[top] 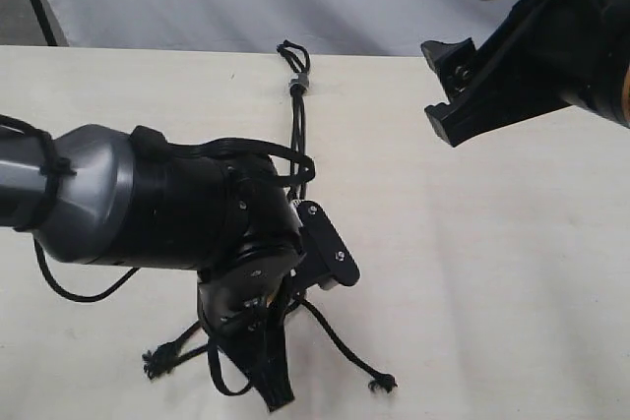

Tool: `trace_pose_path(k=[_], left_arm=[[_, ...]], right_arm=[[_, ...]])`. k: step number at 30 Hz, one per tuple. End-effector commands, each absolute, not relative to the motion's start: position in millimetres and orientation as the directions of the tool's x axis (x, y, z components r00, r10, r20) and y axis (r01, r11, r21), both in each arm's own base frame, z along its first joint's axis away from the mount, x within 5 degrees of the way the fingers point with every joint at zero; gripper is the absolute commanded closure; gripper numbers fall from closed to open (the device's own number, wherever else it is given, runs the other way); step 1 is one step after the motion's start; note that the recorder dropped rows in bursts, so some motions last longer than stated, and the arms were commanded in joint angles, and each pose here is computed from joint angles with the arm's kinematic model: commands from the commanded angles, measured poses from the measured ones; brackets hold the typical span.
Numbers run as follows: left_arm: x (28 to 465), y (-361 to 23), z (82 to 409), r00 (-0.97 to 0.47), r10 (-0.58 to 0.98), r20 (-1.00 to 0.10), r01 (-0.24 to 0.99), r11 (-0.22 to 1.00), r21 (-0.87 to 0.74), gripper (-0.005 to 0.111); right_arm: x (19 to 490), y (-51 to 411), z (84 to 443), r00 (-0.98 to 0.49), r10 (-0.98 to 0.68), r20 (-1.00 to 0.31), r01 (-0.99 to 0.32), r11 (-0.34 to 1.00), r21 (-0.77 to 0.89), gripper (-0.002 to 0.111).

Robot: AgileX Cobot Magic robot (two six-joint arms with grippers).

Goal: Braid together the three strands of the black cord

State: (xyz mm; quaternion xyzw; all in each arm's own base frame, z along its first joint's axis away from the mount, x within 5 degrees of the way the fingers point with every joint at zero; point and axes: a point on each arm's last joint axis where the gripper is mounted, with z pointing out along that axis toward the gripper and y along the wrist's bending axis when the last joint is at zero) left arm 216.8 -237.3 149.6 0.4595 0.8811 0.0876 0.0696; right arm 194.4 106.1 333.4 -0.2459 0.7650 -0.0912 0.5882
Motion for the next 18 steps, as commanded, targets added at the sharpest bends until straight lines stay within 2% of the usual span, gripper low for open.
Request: trace_pose_path(k=[1,4,10,14,18], left_arm=[[230,-228,153,-0.511,0.859,-0.021,0.811,0.490,0.319,0.107],[249,-214,150,-0.518,0.855,-0.038,0.799,0.499,0.336,0.107],[281,-188,117,-0.547,0.837,-0.009,0.795,0.523,0.307,0.107],[283,-184,99,-0.565,0.825,0.027,0.795,0.535,0.284,0.107],[270,-195,94,-0.607,0.794,0.035,0.783,0.590,0.196,0.107]], right_arm=[[194,105,336,-0.177,-0.477,-0.861,-0.267,0.865,-0.425,0.027],[194,105,336,-0.177,-0.477,-0.861,-0.267,0.865,-0.425,0.027],[194,105,336,-0.177,-0.477,-0.861,-0.267,0.865,-0.425,0.027],[194,105,336,-0.174,-0.480,-0.860,-0.266,0.863,-0.428,0.027],[194,105,336,-0.171,-0.483,-0.859,-0.266,0.862,-0.432,0.027]])
